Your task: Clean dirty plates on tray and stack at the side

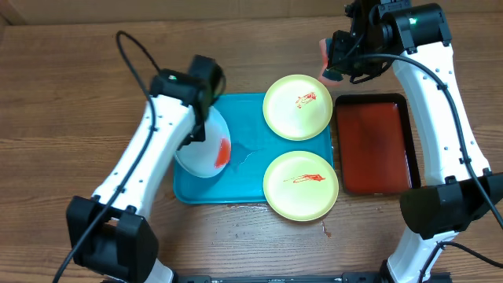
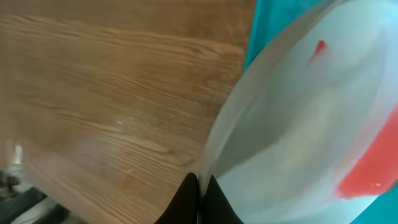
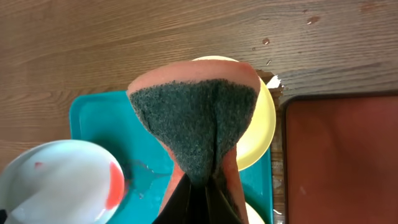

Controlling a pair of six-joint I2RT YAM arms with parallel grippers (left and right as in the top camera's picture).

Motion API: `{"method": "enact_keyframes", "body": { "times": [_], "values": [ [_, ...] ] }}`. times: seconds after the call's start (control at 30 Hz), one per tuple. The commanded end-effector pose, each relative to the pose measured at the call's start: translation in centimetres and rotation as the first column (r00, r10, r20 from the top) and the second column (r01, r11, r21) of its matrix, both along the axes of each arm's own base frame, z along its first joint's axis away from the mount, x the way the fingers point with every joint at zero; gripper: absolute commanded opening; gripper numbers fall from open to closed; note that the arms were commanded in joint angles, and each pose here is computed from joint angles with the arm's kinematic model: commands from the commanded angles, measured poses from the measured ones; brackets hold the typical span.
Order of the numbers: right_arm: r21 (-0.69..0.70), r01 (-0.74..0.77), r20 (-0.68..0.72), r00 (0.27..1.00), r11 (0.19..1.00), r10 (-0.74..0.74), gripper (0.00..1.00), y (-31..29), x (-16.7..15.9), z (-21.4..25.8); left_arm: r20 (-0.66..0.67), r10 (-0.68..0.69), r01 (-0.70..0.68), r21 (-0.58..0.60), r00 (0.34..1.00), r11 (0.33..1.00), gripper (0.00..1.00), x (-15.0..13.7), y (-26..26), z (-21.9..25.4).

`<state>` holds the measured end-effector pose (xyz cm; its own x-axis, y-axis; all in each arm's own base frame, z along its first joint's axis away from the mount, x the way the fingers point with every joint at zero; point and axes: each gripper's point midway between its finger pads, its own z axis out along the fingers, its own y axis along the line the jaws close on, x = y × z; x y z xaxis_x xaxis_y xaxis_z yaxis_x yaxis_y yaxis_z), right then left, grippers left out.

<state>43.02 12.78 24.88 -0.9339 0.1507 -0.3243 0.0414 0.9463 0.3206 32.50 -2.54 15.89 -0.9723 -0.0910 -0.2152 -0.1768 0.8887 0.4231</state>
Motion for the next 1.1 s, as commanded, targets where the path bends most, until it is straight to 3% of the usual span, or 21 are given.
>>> {"method": "enact_keyframes", "body": {
  "times": [0.0, 0.53, 1.07],
  "values": [
    [-0.001, -0.023, 0.003, 1.0, 1.0, 0.023, 0.04, 0.0, -0.3, 0.3, 0.205, 0.062, -0.09, 0.133, 0.977, 0.987, 0.04, 1.1, 0.4, 3.2],
    [-0.03, -0.016, 0.008, 1.0, 0.999, 0.017, 0.04, -1.7, 0.0, 0.2, 0.289, 0.0, -0.08, 0.266, 0.957, 0.961, 0.04, 1.8, 0.6, 5.1],
    [-0.04, -0.031, -0.016, 0.999, 0.999, 0.031, 0.04, -1.9, -0.6, -0.1, 0.306, 0.006, -0.084, 0.244, 0.952, 0.966, 0.04, 2.2, 0.2, 5.0]
  ]
}}
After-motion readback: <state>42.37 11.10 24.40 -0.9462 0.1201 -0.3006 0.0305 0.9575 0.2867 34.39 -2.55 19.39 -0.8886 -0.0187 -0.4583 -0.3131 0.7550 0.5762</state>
